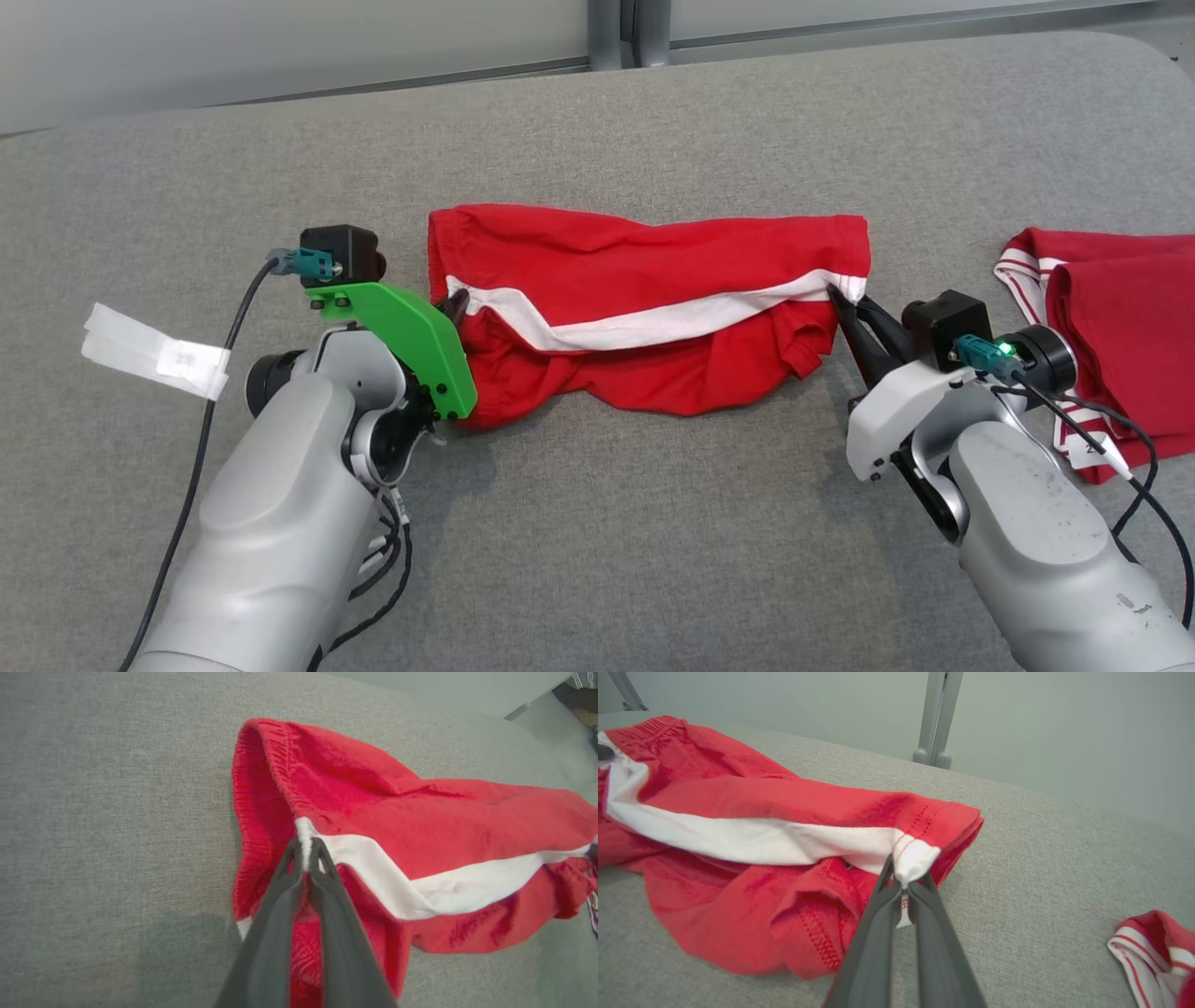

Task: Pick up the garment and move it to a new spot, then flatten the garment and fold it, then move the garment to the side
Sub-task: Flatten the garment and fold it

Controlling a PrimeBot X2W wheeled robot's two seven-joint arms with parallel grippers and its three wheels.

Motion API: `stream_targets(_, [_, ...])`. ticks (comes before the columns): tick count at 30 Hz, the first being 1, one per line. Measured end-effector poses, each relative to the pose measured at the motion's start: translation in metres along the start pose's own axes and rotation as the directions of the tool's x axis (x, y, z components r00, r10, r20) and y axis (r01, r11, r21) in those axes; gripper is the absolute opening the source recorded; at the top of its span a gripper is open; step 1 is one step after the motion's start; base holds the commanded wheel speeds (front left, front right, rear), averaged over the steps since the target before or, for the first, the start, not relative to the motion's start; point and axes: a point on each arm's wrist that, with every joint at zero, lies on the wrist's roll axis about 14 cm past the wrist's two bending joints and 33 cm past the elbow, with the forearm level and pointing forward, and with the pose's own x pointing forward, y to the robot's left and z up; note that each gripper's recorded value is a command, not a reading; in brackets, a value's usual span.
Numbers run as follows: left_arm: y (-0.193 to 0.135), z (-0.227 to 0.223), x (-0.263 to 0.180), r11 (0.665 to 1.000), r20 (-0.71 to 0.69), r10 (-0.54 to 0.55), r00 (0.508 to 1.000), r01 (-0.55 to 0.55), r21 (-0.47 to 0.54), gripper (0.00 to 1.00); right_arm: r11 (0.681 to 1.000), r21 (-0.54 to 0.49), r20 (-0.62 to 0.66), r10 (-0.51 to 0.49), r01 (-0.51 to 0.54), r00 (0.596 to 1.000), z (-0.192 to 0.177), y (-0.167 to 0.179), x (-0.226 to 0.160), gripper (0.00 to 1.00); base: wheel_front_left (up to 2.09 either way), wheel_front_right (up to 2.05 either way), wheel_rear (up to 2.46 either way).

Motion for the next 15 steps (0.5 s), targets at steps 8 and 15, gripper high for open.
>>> stream_targets(8, [-0.007,0.045,-0.012,0.998,0.205,-0.036,0.978,0.046,-0.045,0.00,0.995,0.093,0.086,-0.032,0.024,0.996,0.025,-0.004,-0.001,0.00,0.00,0.00,0.00])
stream_targets(15, [-0.020,0.076,-0.048,0.984,0.416,-0.084,0.905,0.141,-0.108,0.00,0.992,0.122,0.247,-0.060,0.030,0.967,0.086,-0.024,-0.013,0.00,0.00,0.00,0.00])
